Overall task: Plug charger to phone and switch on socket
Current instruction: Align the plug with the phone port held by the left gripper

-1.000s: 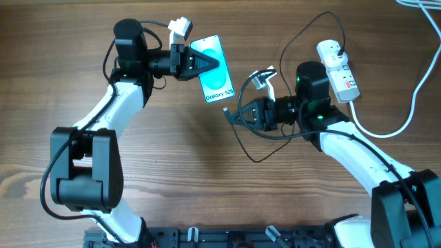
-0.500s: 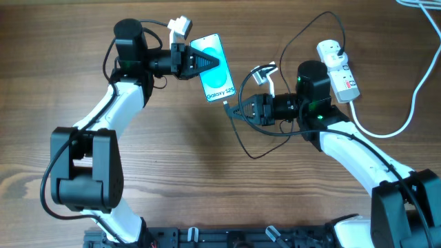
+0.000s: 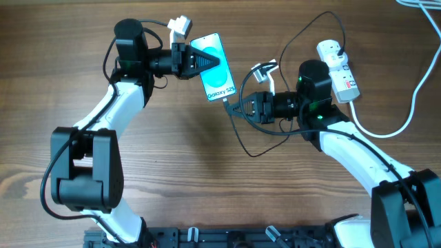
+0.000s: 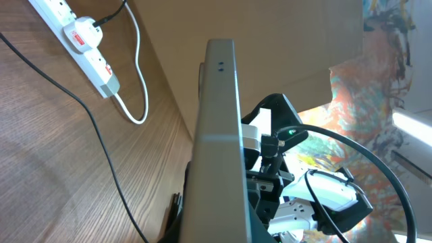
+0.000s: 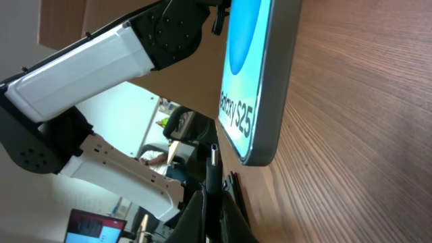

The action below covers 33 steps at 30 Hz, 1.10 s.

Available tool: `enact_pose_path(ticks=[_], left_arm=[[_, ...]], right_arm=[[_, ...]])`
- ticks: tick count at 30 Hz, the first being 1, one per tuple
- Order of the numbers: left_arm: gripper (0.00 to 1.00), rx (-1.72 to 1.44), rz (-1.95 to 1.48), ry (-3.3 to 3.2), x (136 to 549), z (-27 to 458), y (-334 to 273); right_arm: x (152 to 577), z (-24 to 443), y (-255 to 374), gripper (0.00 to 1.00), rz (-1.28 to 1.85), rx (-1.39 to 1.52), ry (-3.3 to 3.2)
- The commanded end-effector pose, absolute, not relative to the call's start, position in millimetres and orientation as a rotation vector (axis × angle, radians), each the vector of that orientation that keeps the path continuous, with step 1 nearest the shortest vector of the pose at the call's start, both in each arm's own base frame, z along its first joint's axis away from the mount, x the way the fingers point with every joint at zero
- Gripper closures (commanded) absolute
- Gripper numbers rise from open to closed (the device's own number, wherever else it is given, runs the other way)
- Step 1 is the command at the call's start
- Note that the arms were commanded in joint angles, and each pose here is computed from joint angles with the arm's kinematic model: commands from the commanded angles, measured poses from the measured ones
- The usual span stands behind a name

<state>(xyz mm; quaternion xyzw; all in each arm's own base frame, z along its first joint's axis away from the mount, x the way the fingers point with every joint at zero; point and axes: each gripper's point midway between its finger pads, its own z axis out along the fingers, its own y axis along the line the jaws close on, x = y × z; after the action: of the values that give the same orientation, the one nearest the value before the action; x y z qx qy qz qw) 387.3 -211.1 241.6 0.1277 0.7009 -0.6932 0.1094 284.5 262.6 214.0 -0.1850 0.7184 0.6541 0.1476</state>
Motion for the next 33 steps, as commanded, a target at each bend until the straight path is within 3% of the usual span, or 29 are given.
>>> enact_pose_path(ticks=[1, 33], left_arm=[[0.96, 0.408, -2.036, 2.048, 385.2, 248.6, -214.1], [0.96, 0.41, -2.038, 2.048, 384.8, 248.6, -213.9]], right_arm=[[284.1, 206.8, 264.0, 0.96, 1.894, -0.503, 2.096], [289.1, 201.6, 271.3, 0.96, 1.89, -0.368, 2.173]])
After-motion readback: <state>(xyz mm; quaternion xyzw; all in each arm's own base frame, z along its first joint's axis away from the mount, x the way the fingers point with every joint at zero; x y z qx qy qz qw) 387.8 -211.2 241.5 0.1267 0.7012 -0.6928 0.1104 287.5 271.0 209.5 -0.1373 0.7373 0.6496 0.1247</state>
